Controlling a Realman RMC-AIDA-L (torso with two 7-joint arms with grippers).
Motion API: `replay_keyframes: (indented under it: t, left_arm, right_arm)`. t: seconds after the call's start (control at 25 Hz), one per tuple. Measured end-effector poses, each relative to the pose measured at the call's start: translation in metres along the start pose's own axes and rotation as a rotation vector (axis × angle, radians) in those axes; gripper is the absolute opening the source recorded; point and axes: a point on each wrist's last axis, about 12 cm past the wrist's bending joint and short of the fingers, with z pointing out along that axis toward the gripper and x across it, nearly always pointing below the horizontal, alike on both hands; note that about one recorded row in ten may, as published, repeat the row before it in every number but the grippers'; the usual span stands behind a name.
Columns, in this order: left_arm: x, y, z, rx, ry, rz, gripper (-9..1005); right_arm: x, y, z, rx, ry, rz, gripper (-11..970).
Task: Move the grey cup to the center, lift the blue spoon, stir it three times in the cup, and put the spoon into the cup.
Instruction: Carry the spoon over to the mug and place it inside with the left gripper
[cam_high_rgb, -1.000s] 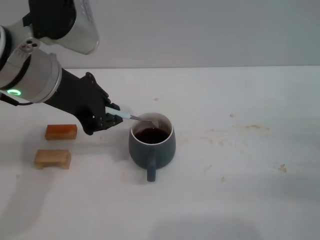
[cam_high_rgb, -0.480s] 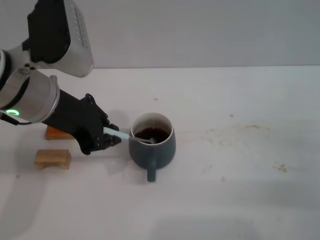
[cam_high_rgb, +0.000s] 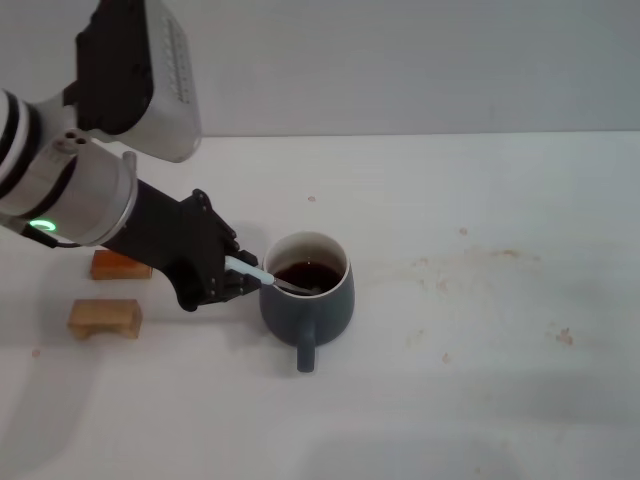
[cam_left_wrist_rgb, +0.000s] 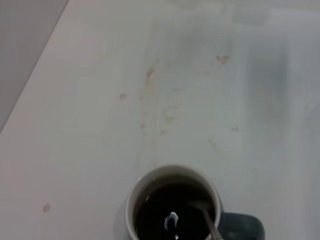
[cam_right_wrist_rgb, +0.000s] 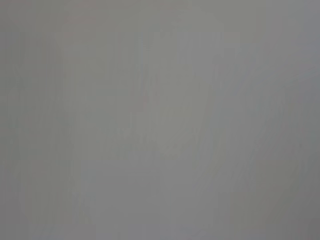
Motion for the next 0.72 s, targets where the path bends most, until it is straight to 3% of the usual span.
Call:
replay_keyframes:
  t: [0.4, 0.72]
  left_arm:
    - [-0.02, -0.005, 0.014, 0.039, -0.015, 0.07, 179]
    - [-0.032, 0.0, 0.024, 0.056, -0.043, 0.082, 179]
  right_arm:
    - [0.0, -0.001, -0.003, 0.005, -0.007, 0.0, 114]
    - [-0.001, -0.003, -0.002, 0.01, -0.01, -0.002, 113]
